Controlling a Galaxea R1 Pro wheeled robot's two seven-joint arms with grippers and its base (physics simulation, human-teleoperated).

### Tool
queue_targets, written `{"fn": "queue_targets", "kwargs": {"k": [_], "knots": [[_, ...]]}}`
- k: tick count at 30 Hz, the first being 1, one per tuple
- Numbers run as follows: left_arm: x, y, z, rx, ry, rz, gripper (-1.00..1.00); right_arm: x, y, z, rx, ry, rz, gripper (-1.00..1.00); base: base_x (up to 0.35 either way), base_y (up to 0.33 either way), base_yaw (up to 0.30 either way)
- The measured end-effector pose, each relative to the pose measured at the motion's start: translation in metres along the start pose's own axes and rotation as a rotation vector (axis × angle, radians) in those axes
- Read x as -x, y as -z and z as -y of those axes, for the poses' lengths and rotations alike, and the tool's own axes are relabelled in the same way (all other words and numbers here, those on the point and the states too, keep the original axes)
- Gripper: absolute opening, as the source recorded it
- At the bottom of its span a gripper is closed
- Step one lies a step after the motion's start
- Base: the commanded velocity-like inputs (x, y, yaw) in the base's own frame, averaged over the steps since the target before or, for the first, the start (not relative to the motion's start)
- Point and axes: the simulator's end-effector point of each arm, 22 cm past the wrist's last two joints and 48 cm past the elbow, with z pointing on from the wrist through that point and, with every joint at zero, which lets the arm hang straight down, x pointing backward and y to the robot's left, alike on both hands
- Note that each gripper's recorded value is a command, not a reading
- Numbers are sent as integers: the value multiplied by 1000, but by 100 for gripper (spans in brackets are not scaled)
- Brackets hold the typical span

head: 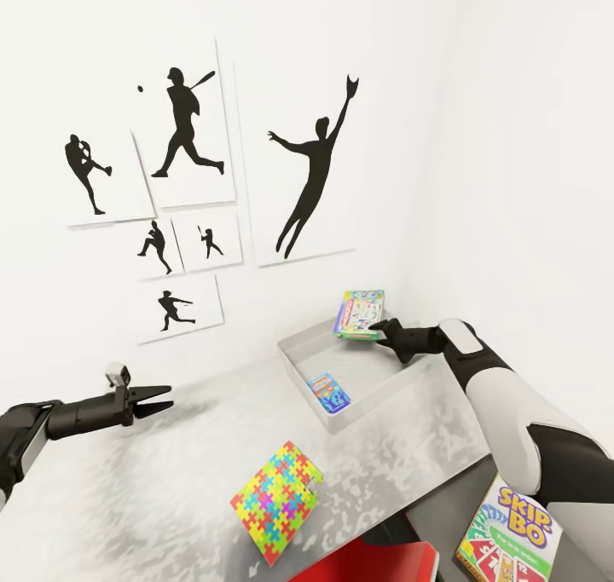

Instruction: Put all the toys in the child's room - the three board games (two on the bed and one on the table), the two jigsaw puzzles on the table, and the tennis ball on the table - inside the toy box on the table in the child's room.

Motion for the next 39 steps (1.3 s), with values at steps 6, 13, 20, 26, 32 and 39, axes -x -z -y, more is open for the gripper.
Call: {"fn": "queue_targets", "kwargs": {"k": [6, 13, 20, 26, 32, 39], "knots": [[-4, -11, 3, -21, 6, -6, 100, 1, 1, 1, -1, 0, 2, -100, 0, 0, 0], [-4, -11, 3, -21, 6, -6, 100, 1, 1, 0, -1, 1, 2, -100, 0, 0, 0], [-4, -11, 3, -21, 6, -6, 100, 1, 0, 1, -4, 0, 4, -100, 0, 0, 0], [-4, -11, 2, -21, 6, -6, 100, 1, 0, 2, -8, 1, 3, -100, 0, 0, 0], [-5, -12, 0, -19, 10, -7, 100, 2, -1, 8, -22, -3, 2, -100, 0, 0, 0], [-5, -12, -1, -19, 12, -8, 100, 6, 0, 13, -34, -7, 7, -100, 0, 0, 0]]}}
